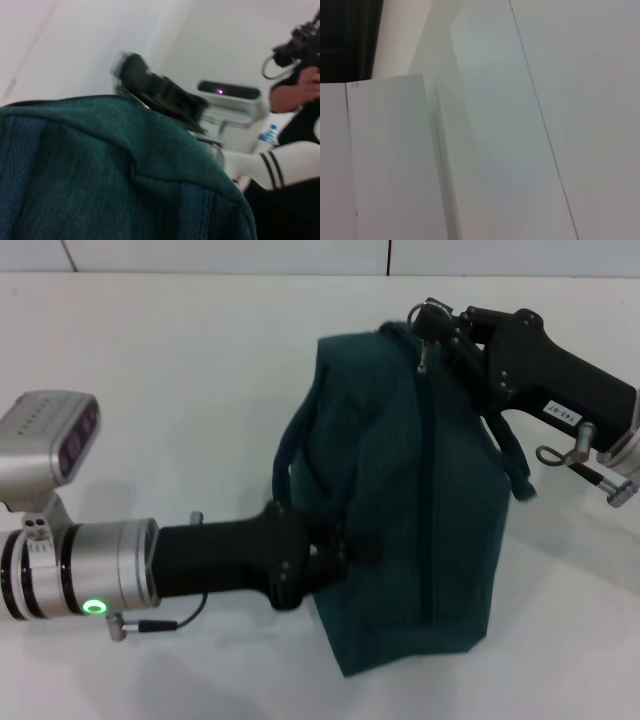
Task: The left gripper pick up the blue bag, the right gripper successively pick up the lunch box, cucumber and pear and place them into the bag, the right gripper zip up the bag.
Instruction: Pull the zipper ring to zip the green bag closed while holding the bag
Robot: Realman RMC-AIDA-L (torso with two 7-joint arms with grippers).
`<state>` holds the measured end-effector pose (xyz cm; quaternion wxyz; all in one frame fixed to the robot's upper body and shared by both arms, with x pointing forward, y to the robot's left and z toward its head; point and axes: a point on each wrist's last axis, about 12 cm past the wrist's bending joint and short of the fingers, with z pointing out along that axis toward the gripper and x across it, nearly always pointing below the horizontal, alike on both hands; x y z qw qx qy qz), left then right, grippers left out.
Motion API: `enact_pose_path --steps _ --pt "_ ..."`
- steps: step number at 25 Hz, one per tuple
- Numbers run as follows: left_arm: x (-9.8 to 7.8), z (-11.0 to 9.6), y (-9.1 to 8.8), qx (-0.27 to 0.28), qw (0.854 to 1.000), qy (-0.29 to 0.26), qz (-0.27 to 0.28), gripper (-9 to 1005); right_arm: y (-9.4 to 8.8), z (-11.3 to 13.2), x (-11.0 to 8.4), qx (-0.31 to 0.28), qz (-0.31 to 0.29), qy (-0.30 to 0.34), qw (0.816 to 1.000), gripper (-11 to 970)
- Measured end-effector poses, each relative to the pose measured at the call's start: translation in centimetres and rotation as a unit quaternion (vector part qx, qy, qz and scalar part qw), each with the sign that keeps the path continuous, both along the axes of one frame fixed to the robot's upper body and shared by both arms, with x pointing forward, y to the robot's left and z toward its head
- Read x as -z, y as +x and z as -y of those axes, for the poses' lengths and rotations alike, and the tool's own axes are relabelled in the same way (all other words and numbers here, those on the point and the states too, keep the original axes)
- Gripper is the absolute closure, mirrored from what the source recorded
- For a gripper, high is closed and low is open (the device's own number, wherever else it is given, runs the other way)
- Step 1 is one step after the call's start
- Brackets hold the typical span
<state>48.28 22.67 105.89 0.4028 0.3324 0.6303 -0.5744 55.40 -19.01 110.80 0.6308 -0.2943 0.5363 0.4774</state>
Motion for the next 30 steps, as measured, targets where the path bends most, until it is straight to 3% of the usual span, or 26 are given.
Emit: enact_pose_path --steps 6,13,22,30 --pt "-0.1 0.4 -0.6 0.039 0.999 0.003 0.0 934 0.6 -0.1 0.3 0.015 -0.01 -0.015 1.0 949" --pt "0.0 -0.2 -0.7 0.032 0.999 0.003 0.0 934 1.0 0.1 0.7 0.039 -0.023 -0.028 0.999 949" --pt "0.9 -3.9 -0.2 -0.104 0.994 0.028 0.003 892 0.7 1.9 0.8 0.082 -0.016 0.001 0.997 949" --pt "0.6 -5.3 1.1 -0.174 0.984 0.035 0.016 840 0.1 2.5 0.9 0.092 -0.016 0.018 0.995 949"
